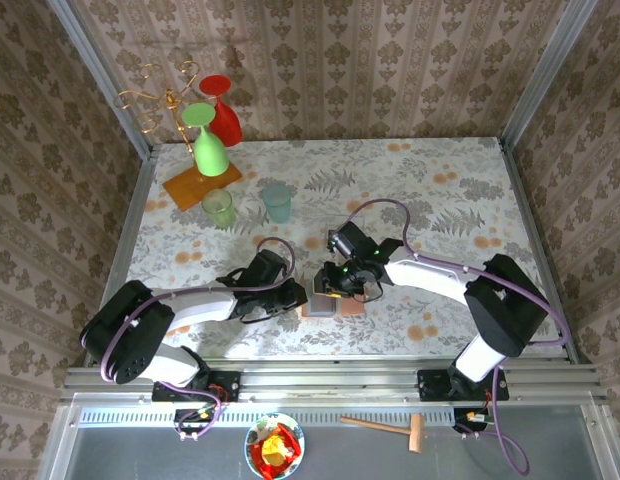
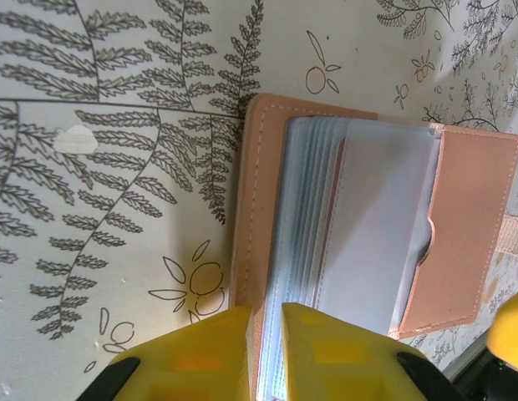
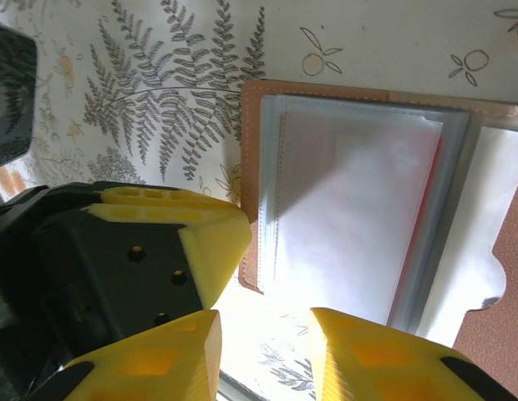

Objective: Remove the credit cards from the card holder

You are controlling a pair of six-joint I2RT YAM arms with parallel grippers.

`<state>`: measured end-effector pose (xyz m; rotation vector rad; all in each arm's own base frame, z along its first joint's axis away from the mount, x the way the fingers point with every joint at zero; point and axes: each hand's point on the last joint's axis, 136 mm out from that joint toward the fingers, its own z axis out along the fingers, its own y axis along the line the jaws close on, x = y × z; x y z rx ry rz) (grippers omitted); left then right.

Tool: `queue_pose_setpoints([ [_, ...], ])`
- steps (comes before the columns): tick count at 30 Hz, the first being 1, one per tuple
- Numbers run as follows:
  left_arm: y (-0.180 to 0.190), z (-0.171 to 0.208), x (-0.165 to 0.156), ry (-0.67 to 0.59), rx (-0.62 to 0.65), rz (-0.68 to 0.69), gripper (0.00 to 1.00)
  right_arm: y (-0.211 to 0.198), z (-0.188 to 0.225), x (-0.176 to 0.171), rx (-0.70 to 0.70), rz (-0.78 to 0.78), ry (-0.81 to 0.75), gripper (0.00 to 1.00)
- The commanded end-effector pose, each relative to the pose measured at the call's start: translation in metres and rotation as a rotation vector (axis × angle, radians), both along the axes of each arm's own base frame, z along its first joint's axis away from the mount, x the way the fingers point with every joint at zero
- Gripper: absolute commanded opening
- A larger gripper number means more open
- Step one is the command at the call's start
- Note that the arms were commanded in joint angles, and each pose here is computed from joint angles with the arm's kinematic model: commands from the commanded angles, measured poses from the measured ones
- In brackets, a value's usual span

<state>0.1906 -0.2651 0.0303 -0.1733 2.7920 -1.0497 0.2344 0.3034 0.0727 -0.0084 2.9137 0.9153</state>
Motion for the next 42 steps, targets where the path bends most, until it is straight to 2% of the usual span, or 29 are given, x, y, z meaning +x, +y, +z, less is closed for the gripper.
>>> queue_pose_setpoints([
  [1,0.004,-0.008,-0.004,0.024,0.022,0.006,0.18,0.001,-0.009,0.001,-0.019,-0.021,0.015,0.35],
  [24,0.007,-0.016,-0.008,0.053,0.039,0.008,0.18,-0.010,-0.041,-0.004,-0.119,-0.024,0.047,0.39],
  [42,0.009,-0.017,-0.009,0.060,0.051,0.004,0.18,-0.021,-0.043,-0.002,-0.128,-0.038,0.046,0.38],
])
